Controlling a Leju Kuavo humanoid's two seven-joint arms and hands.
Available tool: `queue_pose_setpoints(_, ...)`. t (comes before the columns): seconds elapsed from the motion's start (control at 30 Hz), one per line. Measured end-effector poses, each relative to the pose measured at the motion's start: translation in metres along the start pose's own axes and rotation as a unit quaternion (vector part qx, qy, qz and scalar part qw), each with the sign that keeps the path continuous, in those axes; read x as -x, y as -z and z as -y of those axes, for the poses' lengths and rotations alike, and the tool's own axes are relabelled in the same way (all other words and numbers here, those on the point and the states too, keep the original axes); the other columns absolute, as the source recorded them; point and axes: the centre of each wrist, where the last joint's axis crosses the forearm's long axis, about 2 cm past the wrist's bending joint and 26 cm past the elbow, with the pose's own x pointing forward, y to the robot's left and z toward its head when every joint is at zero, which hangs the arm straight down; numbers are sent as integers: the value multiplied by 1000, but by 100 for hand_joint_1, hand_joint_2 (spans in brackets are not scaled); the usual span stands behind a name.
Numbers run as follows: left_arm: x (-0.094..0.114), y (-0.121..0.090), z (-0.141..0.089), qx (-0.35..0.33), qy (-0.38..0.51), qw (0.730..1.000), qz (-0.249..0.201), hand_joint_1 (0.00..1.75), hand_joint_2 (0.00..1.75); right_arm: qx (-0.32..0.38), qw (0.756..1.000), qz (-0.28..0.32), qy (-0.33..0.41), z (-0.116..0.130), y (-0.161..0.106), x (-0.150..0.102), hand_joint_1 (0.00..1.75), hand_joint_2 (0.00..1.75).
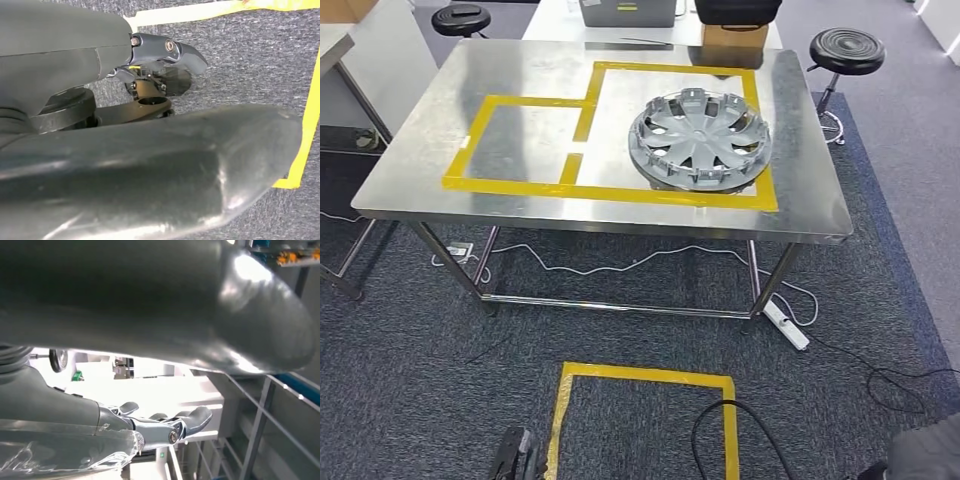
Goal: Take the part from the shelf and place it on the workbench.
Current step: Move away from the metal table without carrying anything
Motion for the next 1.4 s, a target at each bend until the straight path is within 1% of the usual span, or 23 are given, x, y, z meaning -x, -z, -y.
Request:
queue_pose_setpoints(0.1,1,0,0,-4,6,1000,4,0,175,5,1000,-2,4,0,1,-1,0,0)
queue_pose_setpoints(0.23,1,-1,-4,-13,28,999,10,0,175,13,1000,-19,15,0,-1,0,0,0)
queue_pose_setpoints(0.37,0,0,-9,-15,34,999,13,0,0,17,999,-30,22,0,-3,1,0,0)
queue_pose_setpoints(0.57,-2,1,-10,-15,35,999,21,0,0,20,999,-38,27,0,-5,2,0,0)
queue_pose_setpoints(0.7,1,0,-9,-15,34,999,15,0,0,17,999,-39,32,0,-6,2,0,0)
queue_pose_setpoints(0.87,2,-1,-7,-30,44,999,7,0,0,13,999,-36,29,0,-6,2,0,0)
queue_pose_setpoints(1.07,0,0,-7,-60,74,994,46,0,0,11,999,-24,20,3,-4,-2,0,0)
queue_pose_setpoints(1.4,-1,0,-13,-69,97,992,27,0,0,15,999,-24,29,2,-3,-5,0,0)
